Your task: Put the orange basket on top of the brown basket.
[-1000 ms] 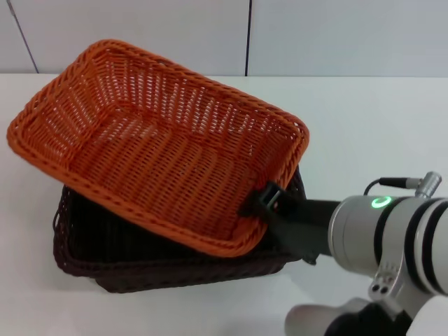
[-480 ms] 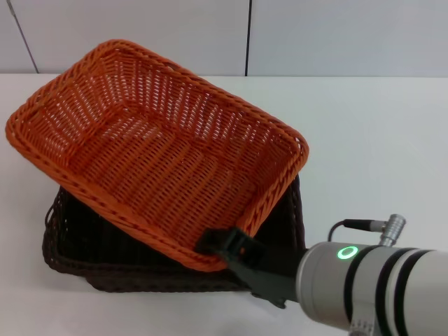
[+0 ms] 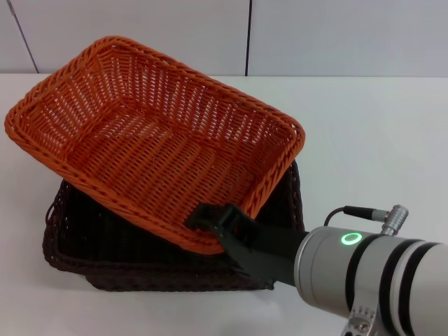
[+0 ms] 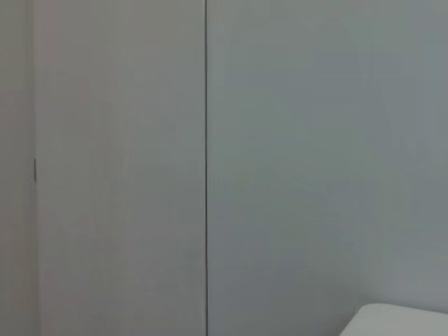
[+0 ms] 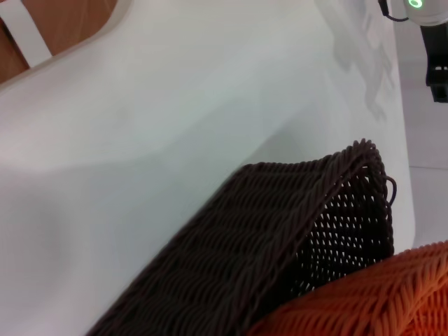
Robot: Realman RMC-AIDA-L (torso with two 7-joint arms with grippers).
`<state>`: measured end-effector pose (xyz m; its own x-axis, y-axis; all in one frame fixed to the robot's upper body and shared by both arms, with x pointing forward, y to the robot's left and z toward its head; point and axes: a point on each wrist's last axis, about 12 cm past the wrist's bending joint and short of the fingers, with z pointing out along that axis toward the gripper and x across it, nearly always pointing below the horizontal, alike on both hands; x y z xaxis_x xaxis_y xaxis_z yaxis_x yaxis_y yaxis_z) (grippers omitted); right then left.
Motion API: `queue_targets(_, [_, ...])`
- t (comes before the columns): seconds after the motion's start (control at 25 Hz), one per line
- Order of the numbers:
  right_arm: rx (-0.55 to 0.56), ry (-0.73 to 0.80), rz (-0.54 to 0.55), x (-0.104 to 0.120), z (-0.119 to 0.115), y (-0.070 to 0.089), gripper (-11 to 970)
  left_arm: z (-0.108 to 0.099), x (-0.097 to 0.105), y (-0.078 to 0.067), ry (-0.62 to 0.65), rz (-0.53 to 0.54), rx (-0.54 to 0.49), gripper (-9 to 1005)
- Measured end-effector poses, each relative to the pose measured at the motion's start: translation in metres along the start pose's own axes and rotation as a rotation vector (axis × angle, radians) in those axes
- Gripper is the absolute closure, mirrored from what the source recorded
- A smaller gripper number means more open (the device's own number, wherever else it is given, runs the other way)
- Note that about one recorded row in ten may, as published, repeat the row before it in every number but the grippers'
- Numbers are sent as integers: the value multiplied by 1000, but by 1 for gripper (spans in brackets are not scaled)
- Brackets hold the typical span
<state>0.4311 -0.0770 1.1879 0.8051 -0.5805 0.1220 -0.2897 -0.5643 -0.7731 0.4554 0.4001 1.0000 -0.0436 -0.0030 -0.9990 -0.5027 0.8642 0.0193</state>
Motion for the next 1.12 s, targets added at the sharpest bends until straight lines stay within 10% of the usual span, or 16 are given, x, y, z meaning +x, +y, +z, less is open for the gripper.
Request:
queue_targets(0.92, [60, -108, -57, -41, 11, 13, 312, 1, 3, -3, 25, 18, 23, 378])
queue_targets(1.12, [220, -163, 16, -51, 34, 11, 312, 0, 4, -2, 28, 24, 24, 378])
